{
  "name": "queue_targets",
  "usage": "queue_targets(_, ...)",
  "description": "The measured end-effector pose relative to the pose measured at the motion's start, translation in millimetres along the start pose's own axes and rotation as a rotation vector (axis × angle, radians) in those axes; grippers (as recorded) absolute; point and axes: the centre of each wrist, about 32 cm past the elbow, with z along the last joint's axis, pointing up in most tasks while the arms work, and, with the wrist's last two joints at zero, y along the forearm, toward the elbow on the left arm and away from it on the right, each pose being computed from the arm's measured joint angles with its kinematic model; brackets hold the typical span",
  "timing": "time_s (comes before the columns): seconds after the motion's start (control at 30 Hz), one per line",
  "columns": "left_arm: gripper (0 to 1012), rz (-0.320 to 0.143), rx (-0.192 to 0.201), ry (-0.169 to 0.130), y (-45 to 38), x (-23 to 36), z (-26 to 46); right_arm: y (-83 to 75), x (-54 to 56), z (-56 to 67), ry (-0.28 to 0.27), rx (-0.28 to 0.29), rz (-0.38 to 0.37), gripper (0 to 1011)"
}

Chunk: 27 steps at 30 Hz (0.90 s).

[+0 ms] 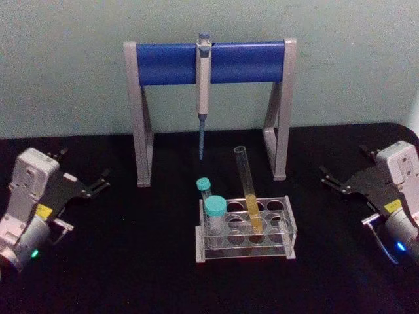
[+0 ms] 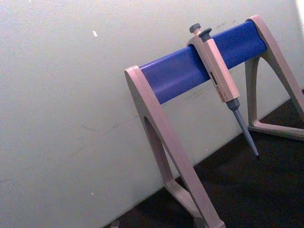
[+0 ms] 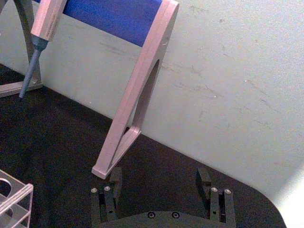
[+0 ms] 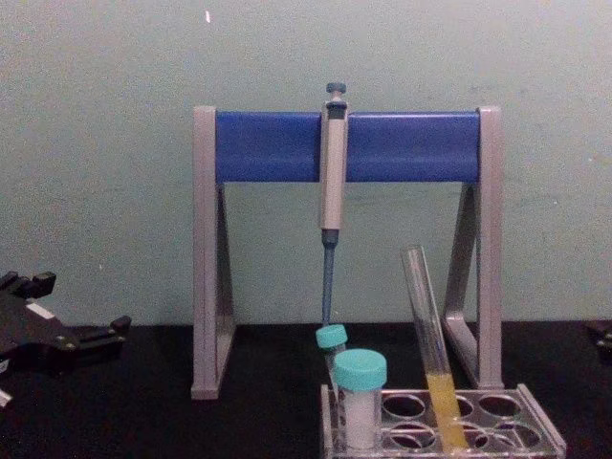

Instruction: Pick up the test tube from the test tube rack, shake it, then place it back into the test tube rack.

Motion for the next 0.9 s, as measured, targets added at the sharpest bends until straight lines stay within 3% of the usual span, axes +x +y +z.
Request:
queue_targets(0.3,1001,0.000,0.000,0.000,0.0,0.0,0.0,-1.9,-0.3,2.2,-0.010,0.018,-0.008,1000)
queue_targets(0.5,1001,0.000,0.000,0.000,0.0,0.0,0.0,-6.5,-0.1,7.0,-0.004,0.061,0.017,1000)
queue_targets(0.9,1001,0.000,0.000,0.000,0.0,0.0,0.0,-13.1,0.0,18.8,0.059,0.172,0.173,1000)
